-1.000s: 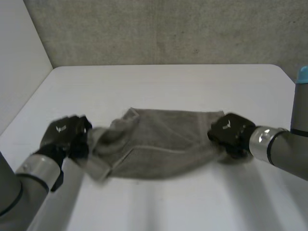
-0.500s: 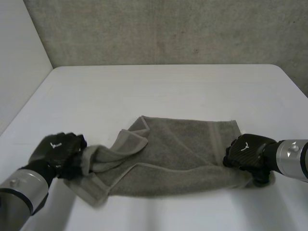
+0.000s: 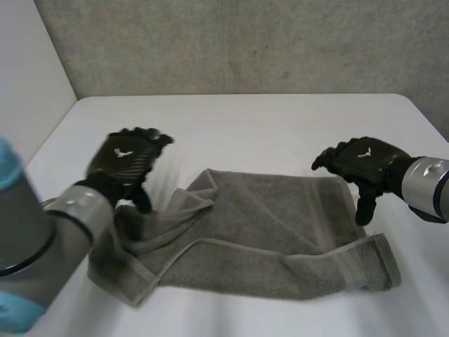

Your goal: Fold the towel.

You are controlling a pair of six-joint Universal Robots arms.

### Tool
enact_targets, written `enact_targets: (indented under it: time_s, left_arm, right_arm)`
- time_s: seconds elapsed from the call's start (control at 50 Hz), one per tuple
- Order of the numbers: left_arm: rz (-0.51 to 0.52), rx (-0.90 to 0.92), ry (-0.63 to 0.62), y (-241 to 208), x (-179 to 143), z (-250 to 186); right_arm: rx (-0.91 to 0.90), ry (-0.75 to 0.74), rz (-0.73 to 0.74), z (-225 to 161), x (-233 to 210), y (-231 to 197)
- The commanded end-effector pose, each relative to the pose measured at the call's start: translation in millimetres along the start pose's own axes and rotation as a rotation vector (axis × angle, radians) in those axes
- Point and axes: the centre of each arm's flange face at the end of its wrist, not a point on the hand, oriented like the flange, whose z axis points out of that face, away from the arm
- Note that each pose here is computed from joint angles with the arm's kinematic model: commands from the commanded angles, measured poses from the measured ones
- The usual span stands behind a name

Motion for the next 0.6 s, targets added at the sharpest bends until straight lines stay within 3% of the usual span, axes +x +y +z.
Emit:
enact_targets:
  time_s: [0.02,0.28,0.6]
  left_arm:
    - [0.017,-0.078,0.056,22.2,33.5,46.1]
    - [0.053,-0.179,0.009,59.8,57.4,91.5]
    - [0.068,-0.245,0.015,63.6,56.3,86.4]
  right_arm:
    - [0.039,0.029,0.071,10.9,1.5,1.1]
    - [0.005,0.072,0.099,24.9,3.4,15.7]
    - [-0.003,0.122,0.09,47.9,12.6,26.1]
